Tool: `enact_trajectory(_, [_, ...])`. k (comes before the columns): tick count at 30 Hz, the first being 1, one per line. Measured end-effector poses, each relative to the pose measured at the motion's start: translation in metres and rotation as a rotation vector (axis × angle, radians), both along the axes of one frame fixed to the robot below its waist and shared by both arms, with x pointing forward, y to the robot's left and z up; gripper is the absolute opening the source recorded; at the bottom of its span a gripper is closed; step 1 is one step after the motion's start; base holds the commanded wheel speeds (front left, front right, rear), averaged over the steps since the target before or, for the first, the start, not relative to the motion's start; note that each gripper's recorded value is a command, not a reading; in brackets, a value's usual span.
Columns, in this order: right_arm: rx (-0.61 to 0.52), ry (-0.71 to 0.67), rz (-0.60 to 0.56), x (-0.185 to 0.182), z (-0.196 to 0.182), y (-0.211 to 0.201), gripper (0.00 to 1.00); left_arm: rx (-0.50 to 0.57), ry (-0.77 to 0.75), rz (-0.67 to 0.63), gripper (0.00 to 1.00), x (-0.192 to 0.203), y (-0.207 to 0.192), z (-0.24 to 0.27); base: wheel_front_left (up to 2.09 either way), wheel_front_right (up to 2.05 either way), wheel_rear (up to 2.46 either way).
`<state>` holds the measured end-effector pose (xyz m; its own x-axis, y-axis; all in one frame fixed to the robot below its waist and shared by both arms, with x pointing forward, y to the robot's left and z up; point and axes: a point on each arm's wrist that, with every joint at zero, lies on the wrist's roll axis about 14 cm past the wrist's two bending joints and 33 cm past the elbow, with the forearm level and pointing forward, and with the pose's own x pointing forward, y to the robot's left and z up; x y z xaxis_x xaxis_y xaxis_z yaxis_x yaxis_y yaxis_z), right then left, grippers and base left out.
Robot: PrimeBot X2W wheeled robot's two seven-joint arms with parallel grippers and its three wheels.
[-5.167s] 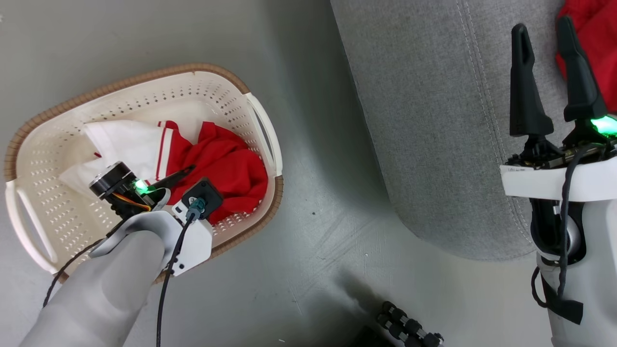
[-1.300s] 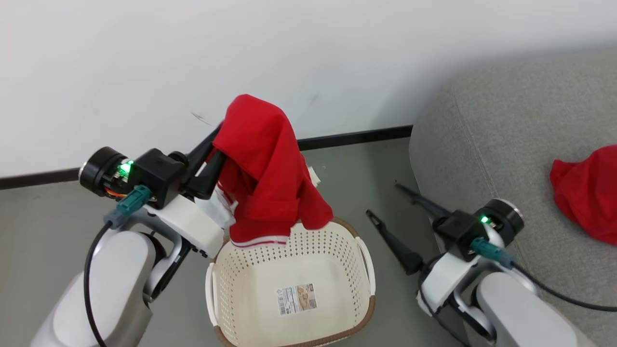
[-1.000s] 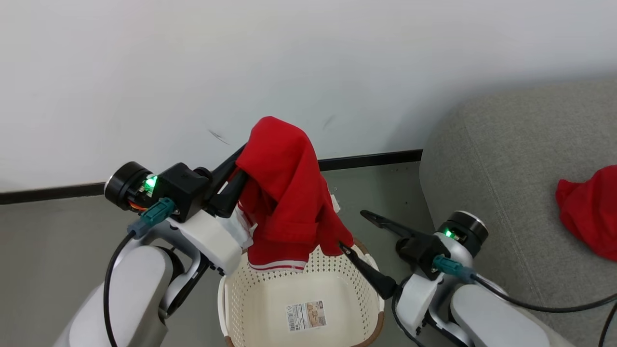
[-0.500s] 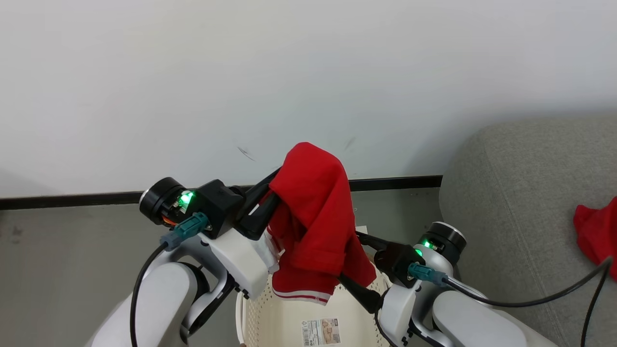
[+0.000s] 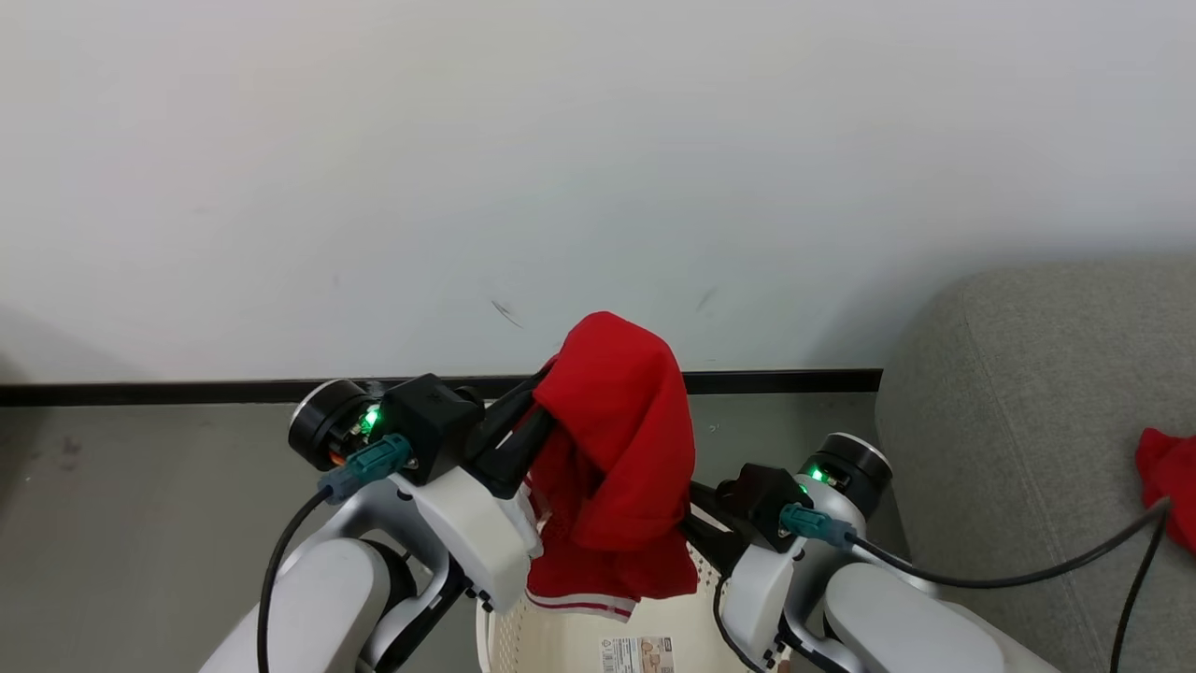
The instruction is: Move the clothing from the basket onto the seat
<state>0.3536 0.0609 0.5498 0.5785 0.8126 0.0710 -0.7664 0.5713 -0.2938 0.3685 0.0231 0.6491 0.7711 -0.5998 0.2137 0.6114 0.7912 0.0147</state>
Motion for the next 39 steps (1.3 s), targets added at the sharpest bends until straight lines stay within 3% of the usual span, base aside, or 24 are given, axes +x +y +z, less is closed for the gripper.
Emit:
enact_trajectory(10, [0.089,0.06,-0.127,0.012,0.001,-0.039,0.0,-0.039,0.102,0.065,0.0,0.003,0.014,-0.03,0.0,0.0,0.0])
enact_trajectory(11, [0.104,0.054,-0.144,0.014,0.005,-0.045,0.0,-0.047,0.111,0.064,0.13,0.003,0.013,-0.032,0.0,0.0,0.0])
enact_trajectory(13, [0.129,0.038,-0.175,0.019,0.014,-0.055,0.0,-0.074,0.119,0.061,0.6,0.003,0.01,-0.033,0.0,0.0,0.0])
enact_trajectory(14, [0.144,0.029,-0.194,0.021,0.019,-0.062,0.0,-0.085,0.118,0.059,1.0,0.003,0.008,-0.032,0.0,0.0,0.0])
enact_trajectory(21, [0.224,-0.051,-0.355,0.04,0.051,-0.121,0.0,-0.104,0.151,0.037,1.0,0.003,-0.005,-0.043,0.0,0.0,0.0])
enact_trajectory(27, [0.261,-0.071,-0.544,0.041,0.053,-0.192,0.0,-0.129,0.171,-0.001,1.0,-0.002,-0.022,-0.054,0.0,0.0,0.0])
enact_trajectory(39, [0.279,-0.155,-0.952,-0.004,0.053,-0.336,0.0,-0.138,0.193,-0.132,1.0,-0.017,-0.07,-0.069,0.0,0.0,0.0])
